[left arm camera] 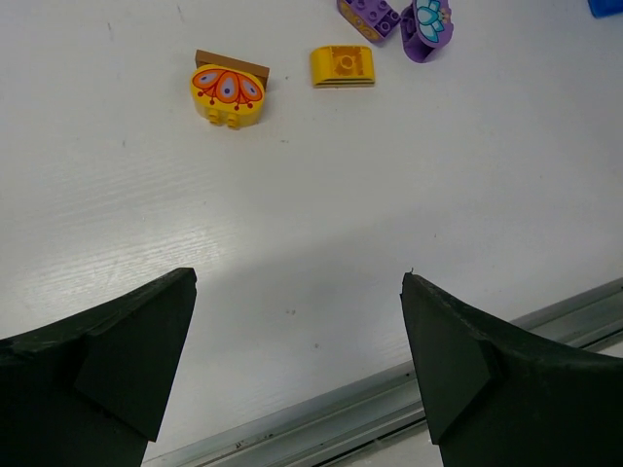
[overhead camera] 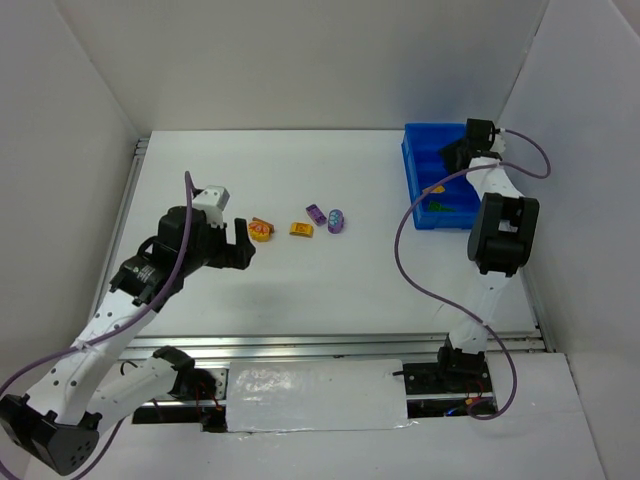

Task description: Sort the legos into containers by color

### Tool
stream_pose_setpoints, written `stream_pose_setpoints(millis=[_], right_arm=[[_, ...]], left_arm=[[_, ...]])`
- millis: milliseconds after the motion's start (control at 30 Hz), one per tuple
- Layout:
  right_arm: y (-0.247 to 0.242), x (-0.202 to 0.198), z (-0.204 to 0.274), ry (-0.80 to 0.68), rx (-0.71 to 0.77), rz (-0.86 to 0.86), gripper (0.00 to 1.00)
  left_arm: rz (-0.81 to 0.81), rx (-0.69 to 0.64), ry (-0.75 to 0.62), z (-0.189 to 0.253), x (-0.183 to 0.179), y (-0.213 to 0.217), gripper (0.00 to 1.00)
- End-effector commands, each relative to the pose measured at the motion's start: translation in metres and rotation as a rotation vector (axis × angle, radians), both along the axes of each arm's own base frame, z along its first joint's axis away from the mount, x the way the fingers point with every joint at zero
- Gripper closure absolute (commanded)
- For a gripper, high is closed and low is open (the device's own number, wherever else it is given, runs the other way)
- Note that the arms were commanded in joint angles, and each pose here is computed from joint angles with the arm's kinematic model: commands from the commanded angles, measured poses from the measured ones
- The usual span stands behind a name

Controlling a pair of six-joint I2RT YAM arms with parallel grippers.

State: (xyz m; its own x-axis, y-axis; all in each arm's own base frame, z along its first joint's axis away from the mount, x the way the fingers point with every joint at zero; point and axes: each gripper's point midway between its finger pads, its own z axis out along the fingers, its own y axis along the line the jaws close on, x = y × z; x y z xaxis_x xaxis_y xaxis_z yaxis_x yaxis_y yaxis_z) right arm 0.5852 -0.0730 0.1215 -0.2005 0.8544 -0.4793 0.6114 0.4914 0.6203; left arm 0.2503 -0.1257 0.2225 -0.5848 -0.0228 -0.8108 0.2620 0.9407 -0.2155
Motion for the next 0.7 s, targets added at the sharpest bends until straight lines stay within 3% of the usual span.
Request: stream_pose_setpoints(millis=[0,300,467,667], right_arm=[[-0.008,0.021,0.034,-0.14,0.03,-0.035,1.0],[-0.003,0.029,0.013,-0.2,0.164,-0.037,1.0],[-0.003,0.026,0.005,-0.185,0.185,-0.064,0.91],[-0.007,0.03,-0.004,-0.184,0.199,-0.083,0.88]], left_arm=[[0.051,0.005,-0.022,0.005,0.005,0.007,0.0],[0.045,0.014,0.001,-0.001,0.009,0.005,0.01],[0.052,0.02,0.004,-0.003,0.011,0.005,0.01],[0.056,0.022,0.011,-0.005,0.012,0.005,0.0]])
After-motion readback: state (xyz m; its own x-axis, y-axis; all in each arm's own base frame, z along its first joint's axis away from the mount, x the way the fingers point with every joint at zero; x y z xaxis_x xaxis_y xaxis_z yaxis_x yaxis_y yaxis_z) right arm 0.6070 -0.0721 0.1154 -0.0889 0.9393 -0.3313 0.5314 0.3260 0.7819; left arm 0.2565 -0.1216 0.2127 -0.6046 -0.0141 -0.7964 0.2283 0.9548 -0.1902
